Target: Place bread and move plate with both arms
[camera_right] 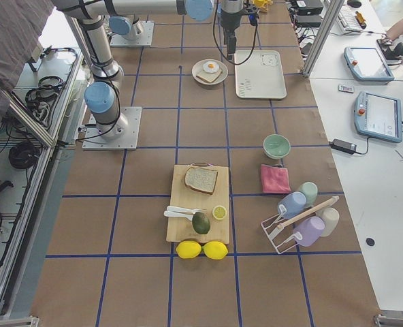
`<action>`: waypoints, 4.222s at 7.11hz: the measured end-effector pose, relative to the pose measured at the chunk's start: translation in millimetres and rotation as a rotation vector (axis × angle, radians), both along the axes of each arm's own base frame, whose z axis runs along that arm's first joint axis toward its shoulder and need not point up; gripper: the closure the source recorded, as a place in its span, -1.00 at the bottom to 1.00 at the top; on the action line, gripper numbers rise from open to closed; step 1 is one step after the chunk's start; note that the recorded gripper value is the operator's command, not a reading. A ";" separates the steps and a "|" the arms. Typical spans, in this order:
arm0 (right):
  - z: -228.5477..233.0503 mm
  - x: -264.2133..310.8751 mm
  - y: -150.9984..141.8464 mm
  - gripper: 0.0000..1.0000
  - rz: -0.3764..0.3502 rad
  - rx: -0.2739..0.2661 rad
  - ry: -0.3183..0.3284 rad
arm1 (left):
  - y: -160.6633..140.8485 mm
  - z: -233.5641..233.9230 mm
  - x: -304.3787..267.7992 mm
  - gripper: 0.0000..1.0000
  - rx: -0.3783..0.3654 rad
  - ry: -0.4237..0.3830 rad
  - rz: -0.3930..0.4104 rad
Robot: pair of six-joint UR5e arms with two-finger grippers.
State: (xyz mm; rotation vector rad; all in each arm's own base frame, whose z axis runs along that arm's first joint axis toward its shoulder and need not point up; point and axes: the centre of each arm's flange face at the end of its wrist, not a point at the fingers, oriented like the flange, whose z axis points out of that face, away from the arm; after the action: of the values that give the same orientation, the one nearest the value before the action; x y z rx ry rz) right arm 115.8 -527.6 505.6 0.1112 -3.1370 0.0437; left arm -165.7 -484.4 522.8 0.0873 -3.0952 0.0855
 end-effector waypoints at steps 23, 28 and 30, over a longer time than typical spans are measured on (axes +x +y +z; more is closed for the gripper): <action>-52.4 -104.9 -5.7 -1.00 -0.118 0.104 0.037 | -0.1 0.3 -0.2 -1.00 -0.002 0.002 -0.001; -258.5 -292.0 63.2 -0.50 -0.171 0.103 0.100 | 0.2 0.8 -0.2 -1.00 -0.003 0.002 -0.002; -294.3 -323.0 77.1 -0.04 -0.166 0.148 0.088 | 0.2 0.7 -0.3 -1.00 -0.003 0.003 -0.002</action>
State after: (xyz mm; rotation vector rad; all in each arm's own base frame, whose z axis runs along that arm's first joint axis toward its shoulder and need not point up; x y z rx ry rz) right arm -207.2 -450.5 211.3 -0.1429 -3.0456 -0.1876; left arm -166.0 -484.2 523.5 0.0846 -3.0920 0.0898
